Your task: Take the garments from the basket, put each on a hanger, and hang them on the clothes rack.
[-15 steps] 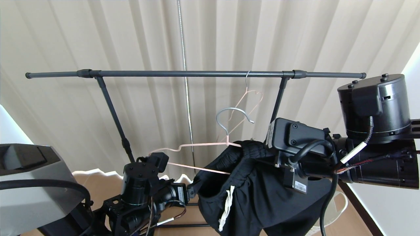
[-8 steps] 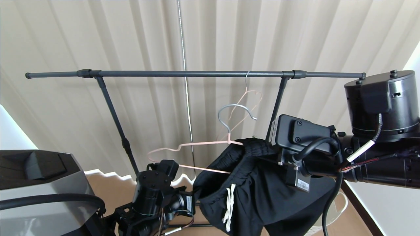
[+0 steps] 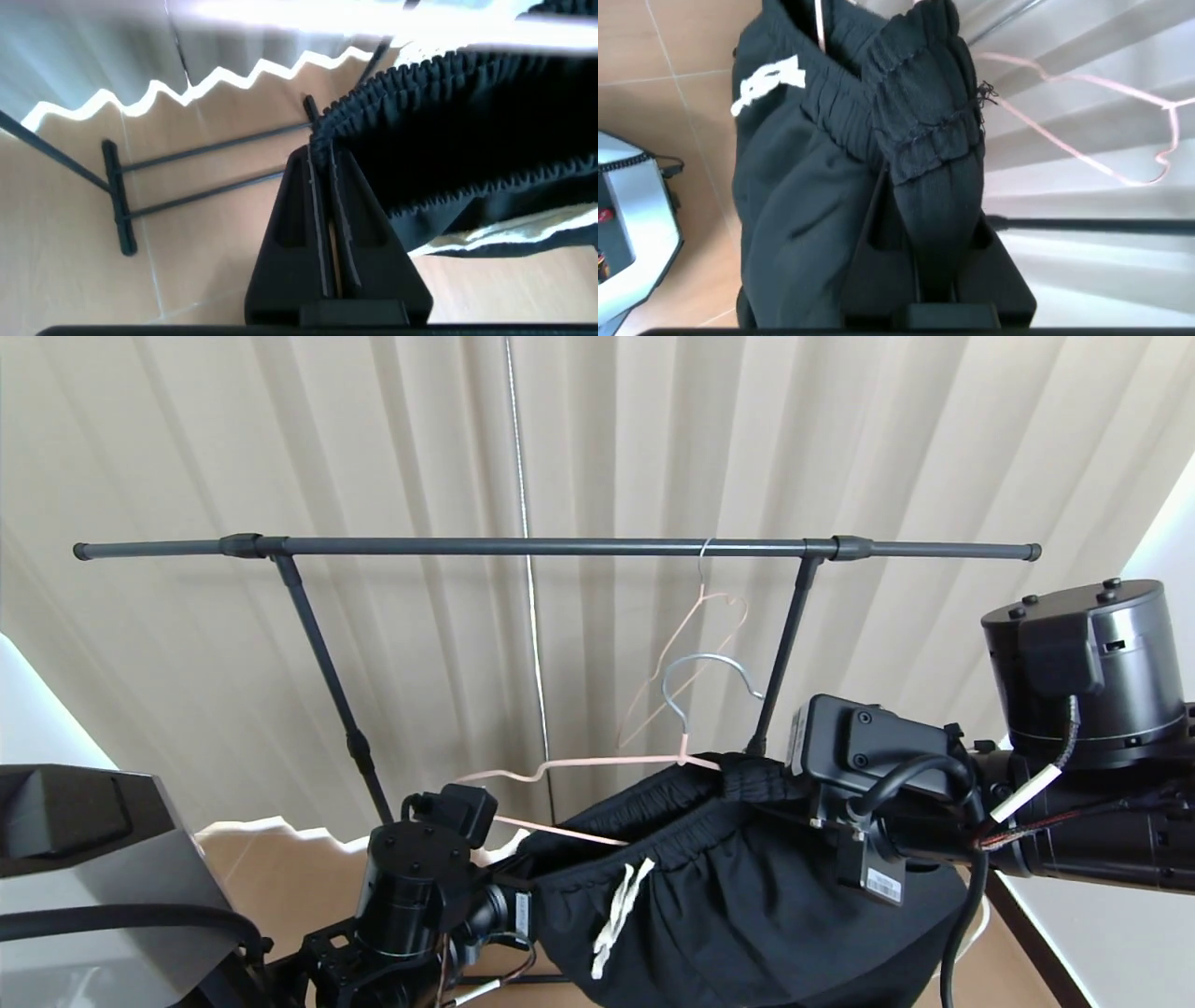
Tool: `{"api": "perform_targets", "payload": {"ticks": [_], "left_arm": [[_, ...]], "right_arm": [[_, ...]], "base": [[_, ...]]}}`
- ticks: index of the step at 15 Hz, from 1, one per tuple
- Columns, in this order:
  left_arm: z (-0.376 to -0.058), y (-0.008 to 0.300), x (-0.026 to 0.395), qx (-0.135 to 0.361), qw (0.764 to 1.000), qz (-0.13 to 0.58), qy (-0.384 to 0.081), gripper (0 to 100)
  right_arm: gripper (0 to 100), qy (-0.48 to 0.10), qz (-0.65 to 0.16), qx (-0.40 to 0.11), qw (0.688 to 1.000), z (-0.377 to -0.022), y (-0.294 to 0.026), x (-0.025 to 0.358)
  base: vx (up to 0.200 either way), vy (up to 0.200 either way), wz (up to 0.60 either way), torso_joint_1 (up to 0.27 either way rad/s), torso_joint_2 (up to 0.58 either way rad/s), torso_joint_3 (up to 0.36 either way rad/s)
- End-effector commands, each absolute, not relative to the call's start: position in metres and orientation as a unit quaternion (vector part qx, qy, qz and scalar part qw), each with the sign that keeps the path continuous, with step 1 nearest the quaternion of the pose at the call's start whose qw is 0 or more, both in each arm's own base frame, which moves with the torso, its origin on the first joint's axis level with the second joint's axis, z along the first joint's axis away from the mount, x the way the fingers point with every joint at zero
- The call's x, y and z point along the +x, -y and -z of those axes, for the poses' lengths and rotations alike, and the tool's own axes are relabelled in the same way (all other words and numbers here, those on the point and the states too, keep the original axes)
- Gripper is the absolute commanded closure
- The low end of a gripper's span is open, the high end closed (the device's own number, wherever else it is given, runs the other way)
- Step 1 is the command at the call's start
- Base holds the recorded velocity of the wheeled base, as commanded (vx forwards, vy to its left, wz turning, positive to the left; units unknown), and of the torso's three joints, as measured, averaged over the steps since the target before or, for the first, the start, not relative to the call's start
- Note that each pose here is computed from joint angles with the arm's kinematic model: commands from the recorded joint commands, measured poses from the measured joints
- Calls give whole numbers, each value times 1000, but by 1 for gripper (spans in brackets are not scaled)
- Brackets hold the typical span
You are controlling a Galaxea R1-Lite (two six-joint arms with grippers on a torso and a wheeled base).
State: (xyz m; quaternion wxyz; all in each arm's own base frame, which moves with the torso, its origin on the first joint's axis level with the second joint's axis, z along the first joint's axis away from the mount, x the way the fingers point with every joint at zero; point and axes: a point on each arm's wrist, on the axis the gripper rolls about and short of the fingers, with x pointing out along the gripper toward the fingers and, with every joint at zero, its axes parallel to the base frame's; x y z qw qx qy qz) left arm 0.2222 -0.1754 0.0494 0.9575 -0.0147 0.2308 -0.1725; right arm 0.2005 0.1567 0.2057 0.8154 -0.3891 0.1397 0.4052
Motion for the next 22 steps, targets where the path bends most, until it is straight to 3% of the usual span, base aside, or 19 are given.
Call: {"api": "perform_targets", "payload": {"ticks": [1, 4, 7, 10, 22], "left_arm": [[-58, 176, 222, -10, 960, 178, -214, 100], [-60, 177, 223, 11, 961, 184, -206, 100], [-62, 176, 224, 29, 962, 185, -198, 100], [-65, 177, 225, 28, 964, 182, -191, 100], [-73, 152, 240, 19, 975, 128, -179, 100]], "right_arm": [[100, -164, -398, -364, 826, -195, -148, 201], [100, -180, -422, -288, 841, -174, -135, 195], [100, -159, -417, -269, 854, -153, -119, 193], [100, -139, -419, -264, 858, -151, -119, 197], [100, -157, -404, -271, 860, -143, -113, 196]], "base": [[0, 0, 0, 0, 0, 0], [0, 0, 0, 0, 0, 0], [0, 0, 0, 0, 0, 0], [0, 0, 0, 0, 0, 0], [0, 0, 0, 0, 0, 0]]}}
